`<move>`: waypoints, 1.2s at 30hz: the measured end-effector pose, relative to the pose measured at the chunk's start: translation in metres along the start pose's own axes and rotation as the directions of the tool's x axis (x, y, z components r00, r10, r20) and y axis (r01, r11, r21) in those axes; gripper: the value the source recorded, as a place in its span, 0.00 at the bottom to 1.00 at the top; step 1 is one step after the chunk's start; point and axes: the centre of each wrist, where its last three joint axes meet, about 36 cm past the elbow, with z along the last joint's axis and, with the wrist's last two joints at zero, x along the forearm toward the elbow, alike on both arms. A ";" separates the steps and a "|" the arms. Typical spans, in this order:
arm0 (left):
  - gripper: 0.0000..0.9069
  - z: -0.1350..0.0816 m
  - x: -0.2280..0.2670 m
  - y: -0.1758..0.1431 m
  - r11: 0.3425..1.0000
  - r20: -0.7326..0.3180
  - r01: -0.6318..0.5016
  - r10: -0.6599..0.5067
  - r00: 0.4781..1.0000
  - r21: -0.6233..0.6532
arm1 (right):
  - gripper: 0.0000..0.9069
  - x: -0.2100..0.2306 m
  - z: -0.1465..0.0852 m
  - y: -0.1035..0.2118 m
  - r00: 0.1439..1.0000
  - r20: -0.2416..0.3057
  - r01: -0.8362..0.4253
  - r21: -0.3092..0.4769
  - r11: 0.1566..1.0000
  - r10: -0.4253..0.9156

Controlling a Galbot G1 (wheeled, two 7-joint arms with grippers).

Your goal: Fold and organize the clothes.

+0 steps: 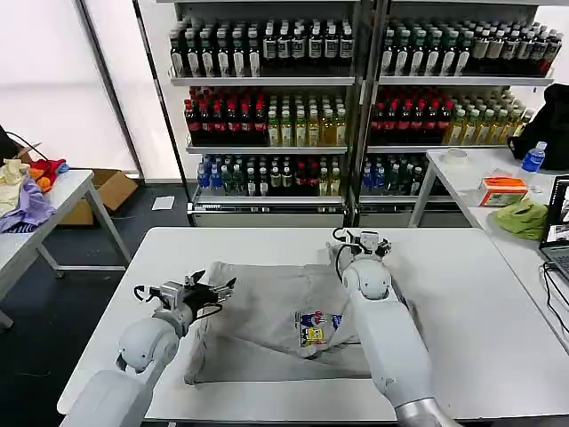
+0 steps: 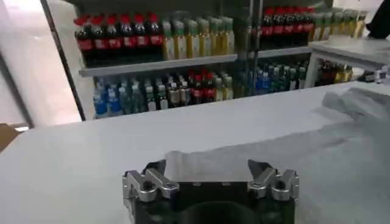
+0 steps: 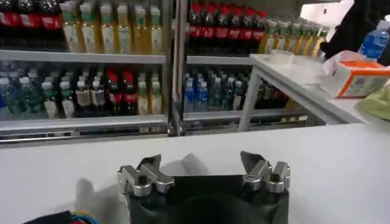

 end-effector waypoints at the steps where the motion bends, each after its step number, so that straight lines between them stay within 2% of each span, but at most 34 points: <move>1: 1.00 -0.002 -0.004 0.001 1.000 -0.002 -0.001 0.001 1.000 0.000 | 1.00 -0.003 -0.001 0.000 1.000 -0.004 0.002 0.000 1.000 -0.002; 13: 1.00 -0.017 -0.044 0.013 1.000 -0.020 0.024 -0.024 1.000 0.004 | 1.00 -0.020 0.006 0.008 0.998 -0.059 0.036 0.000 0.999 -0.036; 22: 1.00 -0.013 -0.065 0.023 0.999 -0.059 0.048 -0.046 0.997 0.018 | 1.00 -0.024 0.010 0.007 0.996 -0.079 0.038 -0.005 0.999 -0.038; 23: 0.98 -0.011 -0.066 0.023 0.999 -0.065 0.049 -0.047 0.997 0.020 | 1.00 -0.024 0.011 0.007 0.996 -0.082 0.037 -0.007 0.999 -0.038; 25: 0.57 -0.008 -0.069 0.022 0.999 -0.076 0.047 -0.045 0.996 0.020 | 0.99 -0.024 0.014 0.006 0.996 -0.086 0.038 -0.008 0.999 -0.038; 26: 0.41 -0.007 -0.069 0.022 0.999 -0.079 0.046 -0.044 0.996 0.021 | 0.82 -0.024 0.016 0.006 0.995 -0.088 0.039 -0.007 0.999 -0.039; 28: 0.26 -0.005 -0.070 0.022 0.999 -0.083 0.045 -0.043 0.996 0.023 | 0.74 -0.024 0.019 0.004 0.995 -0.093 0.039 -0.008 0.999 -0.039; 29: 0.21 -0.004 -0.071 0.022 0.999 -0.085 0.045 -0.043 0.995 0.023 | 0.70 -0.025 0.020 0.003 0.995 -0.095 0.039 -0.009 0.999 -0.039; 30: 0.12 -0.002 -0.071 0.022 0.999 -0.088 0.046 -0.044 0.995 0.023 | 0.60 -0.024 0.022 0.003 0.994 -0.097 0.039 -0.008 0.999 -0.040; 31: 0.07 -0.001 -0.071 0.023 0.999 -0.090 0.047 -0.044 0.995 0.024 | 0.54 -0.024 0.023 0.003 0.994 -0.099 0.040 -0.008 0.999 -0.041; 32: 0.03 0.000 -0.071 0.024 0.999 -0.094 0.049 -0.046 0.995 0.024 | 0.29 -0.024 0.024 0.003 0.994 -0.101 0.041 -0.008 0.999 -0.042; 33: 0.01 0.001 -0.071 0.025 0.998 -0.097 0.051 -0.049 0.994 0.024 | 0.20 -0.024 0.025 0.003 0.994 -0.101 0.042 -0.008 0.999 -0.043; 34: 0.01 0.002 -0.071 0.026 0.998 -0.099 0.053 -0.050 0.994 0.025 | 0.06 -0.023 0.027 0.003 0.994 -0.102 0.044 -0.008 0.999 -0.044; 36: 0.01 0.004 -0.072 0.027 0.998 -0.103 0.055 -0.052 0.993 0.028 | 0.00 -0.023 0.029 0.003 0.993 -0.105 0.044 -0.009 0.999 -0.045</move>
